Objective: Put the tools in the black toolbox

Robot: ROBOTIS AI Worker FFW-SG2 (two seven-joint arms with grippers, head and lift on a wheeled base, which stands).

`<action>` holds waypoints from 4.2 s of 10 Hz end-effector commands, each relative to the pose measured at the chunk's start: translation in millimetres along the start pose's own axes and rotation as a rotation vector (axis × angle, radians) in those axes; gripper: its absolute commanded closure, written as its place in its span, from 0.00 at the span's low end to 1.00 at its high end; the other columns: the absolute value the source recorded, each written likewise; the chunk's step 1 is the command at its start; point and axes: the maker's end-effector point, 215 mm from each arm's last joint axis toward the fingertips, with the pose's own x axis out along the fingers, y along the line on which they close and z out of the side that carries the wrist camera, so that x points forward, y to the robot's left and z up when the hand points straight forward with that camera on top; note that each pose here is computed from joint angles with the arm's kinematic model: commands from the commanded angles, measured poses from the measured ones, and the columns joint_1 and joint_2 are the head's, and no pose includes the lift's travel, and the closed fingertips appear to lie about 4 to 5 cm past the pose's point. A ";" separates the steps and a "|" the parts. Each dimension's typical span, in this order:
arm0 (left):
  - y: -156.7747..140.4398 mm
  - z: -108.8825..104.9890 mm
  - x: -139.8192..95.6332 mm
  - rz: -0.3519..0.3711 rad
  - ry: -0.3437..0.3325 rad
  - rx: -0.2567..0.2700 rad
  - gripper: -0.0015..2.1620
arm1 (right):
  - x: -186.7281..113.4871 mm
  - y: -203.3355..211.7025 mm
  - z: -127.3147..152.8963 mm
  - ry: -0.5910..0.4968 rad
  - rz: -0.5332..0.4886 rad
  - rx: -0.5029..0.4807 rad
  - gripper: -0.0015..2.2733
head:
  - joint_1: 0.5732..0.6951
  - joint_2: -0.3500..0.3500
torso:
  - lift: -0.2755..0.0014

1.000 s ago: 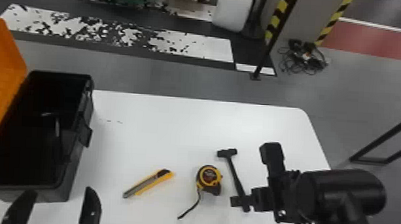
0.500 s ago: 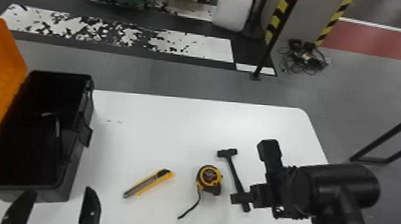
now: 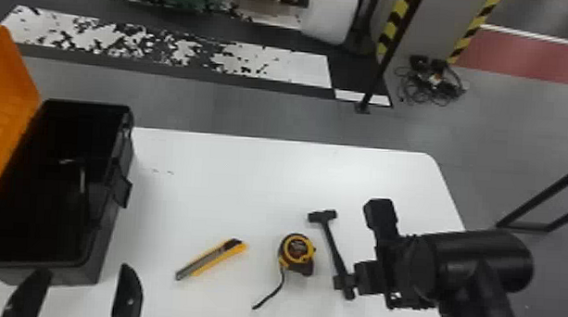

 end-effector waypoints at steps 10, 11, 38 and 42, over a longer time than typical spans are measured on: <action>3.0 3.5 2.7 0.004 -0.009 0.003 0.04 | -24.5 -8.6 14.5 -0.093 -0.015 0.003 0.99 | 1.00 0.24 | 0.85; 2.4 8.3 4.3 -0.001 -0.018 0.003 0.04 | -32.1 -7.5 17.6 -0.124 -0.016 0.000 0.99 | 1.00 0.24 | 0.85; -143.3 23.7 66.0 -0.458 0.148 -0.255 0.03 | -168.2 240.8 55.2 -0.983 0.317 -0.866 0.99 | 1.00 0.52 | 0.85; -148.2 24.9 71.6 -0.460 0.151 -0.266 0.04 | -168.8 256.6 42.9 -0.979 0.366 -0.890 0.99 | 1.00 0.53 | 0.85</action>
